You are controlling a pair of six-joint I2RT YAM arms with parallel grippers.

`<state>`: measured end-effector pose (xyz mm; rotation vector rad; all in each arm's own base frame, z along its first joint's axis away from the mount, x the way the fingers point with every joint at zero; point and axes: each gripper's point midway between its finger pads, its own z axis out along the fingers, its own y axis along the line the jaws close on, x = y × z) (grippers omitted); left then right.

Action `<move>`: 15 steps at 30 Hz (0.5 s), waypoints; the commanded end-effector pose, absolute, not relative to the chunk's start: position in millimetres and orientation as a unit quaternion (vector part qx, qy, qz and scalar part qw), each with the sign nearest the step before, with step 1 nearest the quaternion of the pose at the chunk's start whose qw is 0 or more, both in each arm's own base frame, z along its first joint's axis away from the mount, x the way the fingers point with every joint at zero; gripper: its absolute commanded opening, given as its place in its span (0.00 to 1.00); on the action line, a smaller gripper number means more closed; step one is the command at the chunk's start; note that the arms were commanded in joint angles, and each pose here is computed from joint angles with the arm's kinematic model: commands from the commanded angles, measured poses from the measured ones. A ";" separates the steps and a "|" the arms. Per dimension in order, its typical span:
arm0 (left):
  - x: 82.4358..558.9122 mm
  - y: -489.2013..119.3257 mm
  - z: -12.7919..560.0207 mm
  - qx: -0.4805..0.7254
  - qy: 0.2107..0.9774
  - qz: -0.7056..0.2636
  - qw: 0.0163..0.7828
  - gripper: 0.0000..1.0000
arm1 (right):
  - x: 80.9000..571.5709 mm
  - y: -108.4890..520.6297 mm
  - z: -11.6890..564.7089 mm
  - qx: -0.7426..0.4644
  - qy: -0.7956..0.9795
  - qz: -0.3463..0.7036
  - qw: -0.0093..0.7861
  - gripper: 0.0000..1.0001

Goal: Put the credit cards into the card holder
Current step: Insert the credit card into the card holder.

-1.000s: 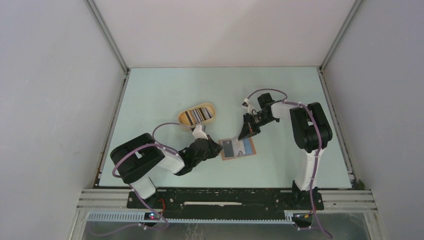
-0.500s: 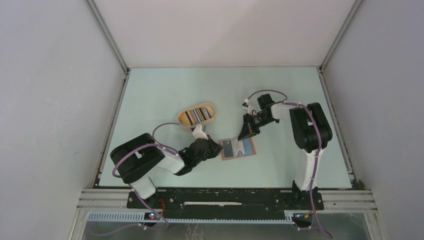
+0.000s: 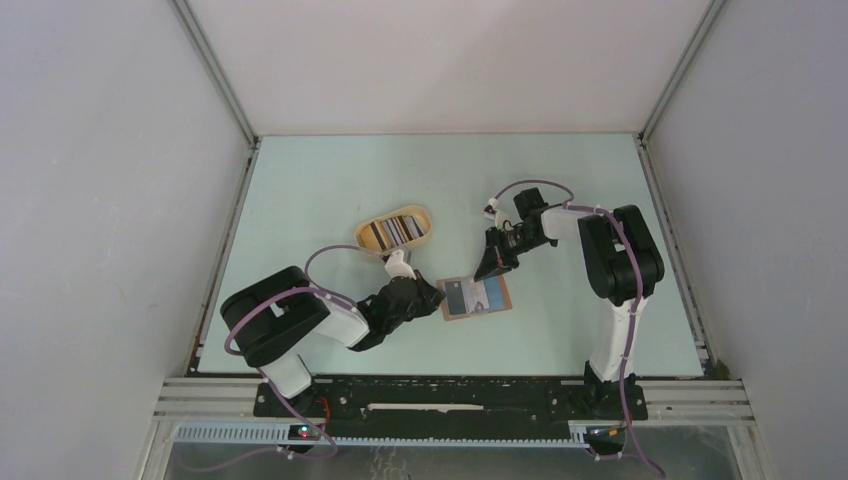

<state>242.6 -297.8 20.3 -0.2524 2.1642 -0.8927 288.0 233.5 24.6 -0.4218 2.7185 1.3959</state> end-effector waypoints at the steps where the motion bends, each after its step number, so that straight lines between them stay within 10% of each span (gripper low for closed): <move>1: 249.1 -303.4 24.6 -0.088 0.849 -0.346 0.389 0.02 | 288.4 232.5 17.6 -0.133 0.894 0.426 0.035 0.00; 15: 247.9 -307.3 25.7 -0.080 0.848 -0.354 0.386 0.03 | 286.4 244.1 22.3 -0.128 0.879 0.459 0.029 0.00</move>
